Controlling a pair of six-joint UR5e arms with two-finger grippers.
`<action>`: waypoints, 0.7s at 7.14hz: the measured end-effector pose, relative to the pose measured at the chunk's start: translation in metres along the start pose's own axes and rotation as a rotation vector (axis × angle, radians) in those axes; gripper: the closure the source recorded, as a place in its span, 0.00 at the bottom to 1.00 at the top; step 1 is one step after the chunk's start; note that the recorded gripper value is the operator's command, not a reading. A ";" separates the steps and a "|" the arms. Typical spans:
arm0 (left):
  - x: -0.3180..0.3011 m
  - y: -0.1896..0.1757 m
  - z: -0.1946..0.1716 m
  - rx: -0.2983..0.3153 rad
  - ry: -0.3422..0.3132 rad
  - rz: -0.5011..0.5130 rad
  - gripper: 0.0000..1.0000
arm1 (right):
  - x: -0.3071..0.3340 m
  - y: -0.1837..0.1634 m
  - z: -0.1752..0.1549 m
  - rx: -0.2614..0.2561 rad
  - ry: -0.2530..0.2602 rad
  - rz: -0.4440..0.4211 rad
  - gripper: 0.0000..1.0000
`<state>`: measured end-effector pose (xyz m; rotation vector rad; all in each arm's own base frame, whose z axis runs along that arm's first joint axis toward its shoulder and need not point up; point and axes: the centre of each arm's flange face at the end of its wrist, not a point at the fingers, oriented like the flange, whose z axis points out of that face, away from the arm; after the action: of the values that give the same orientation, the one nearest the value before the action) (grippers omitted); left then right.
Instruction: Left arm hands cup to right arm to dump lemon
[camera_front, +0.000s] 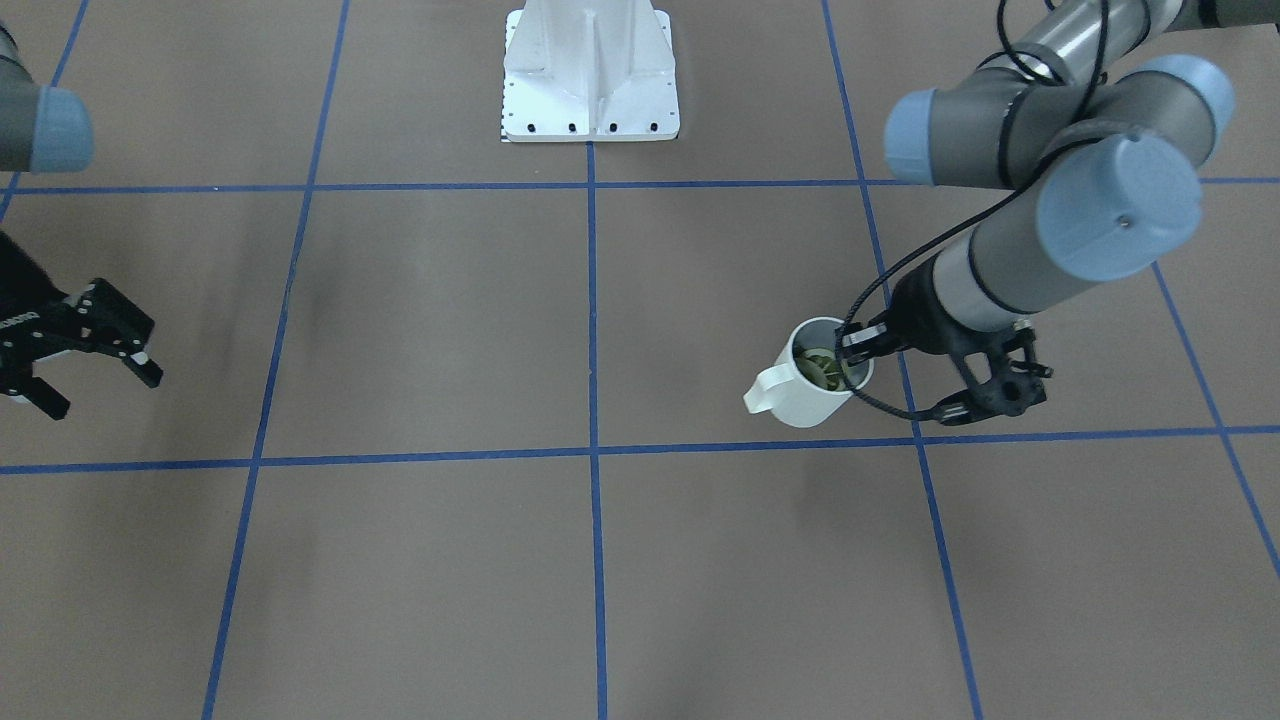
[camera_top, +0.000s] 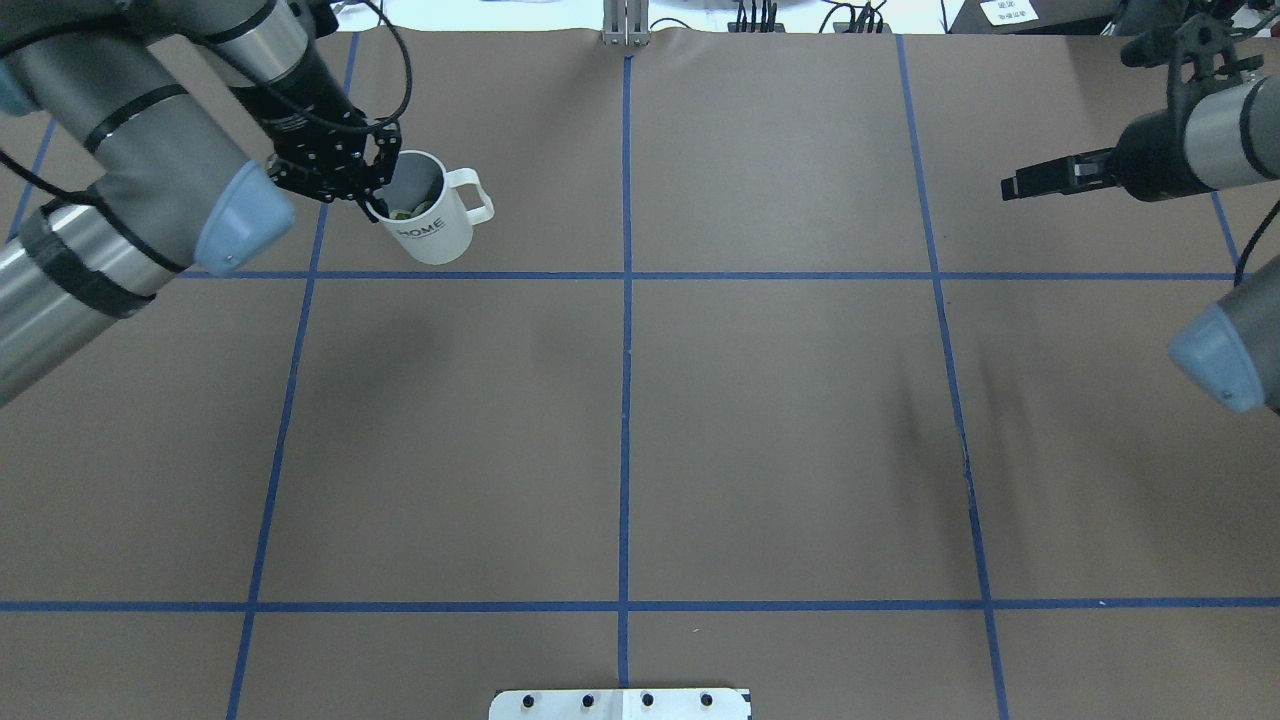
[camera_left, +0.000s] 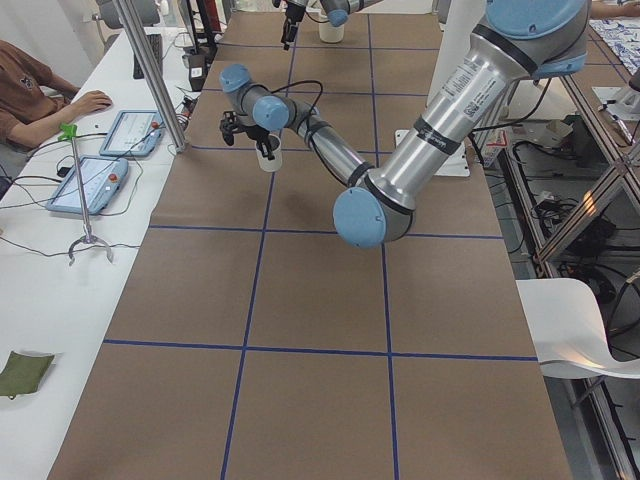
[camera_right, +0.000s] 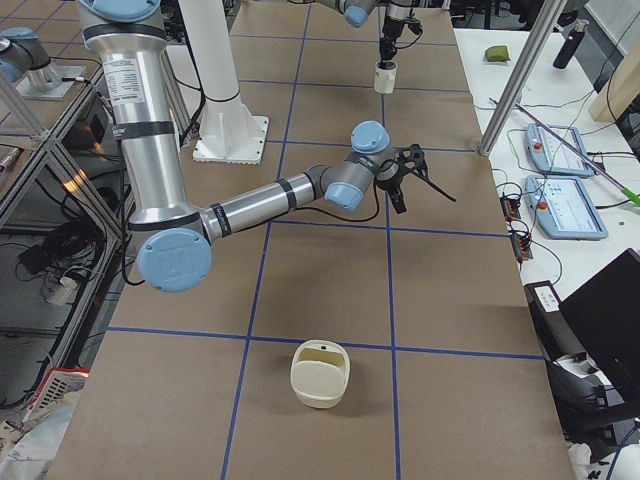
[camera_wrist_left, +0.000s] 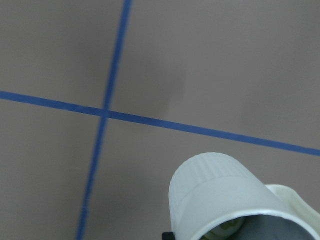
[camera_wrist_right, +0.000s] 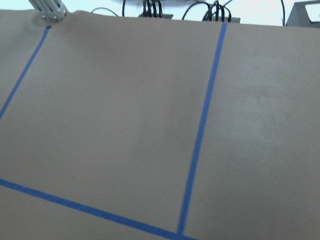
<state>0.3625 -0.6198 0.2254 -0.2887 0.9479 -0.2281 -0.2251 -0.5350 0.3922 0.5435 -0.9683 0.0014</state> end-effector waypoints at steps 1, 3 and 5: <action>0.052 0.004 0.005 -0.016 -0.002 -0.079 1.00 | -0.048 0.002 0.014 0.072 -0.006 0.020 0.01; 0.118 0.008 0.011 -0.010 -0.025 -0.300 1.00 | -0.141 0.038 0.042 0.214 -0.003 0.024 0.03; 0.135 0.011 0.018 0.020 -0.039 -0.511 1.00 | -0.202 0.077 0.057 0.305 0.001 -0.006 0.04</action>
<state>0.4539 -0.6491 0.1286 -0.5140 0.8200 -0.6966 -0.4047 -0.4460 0.2935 0.8261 -0.9716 0.1462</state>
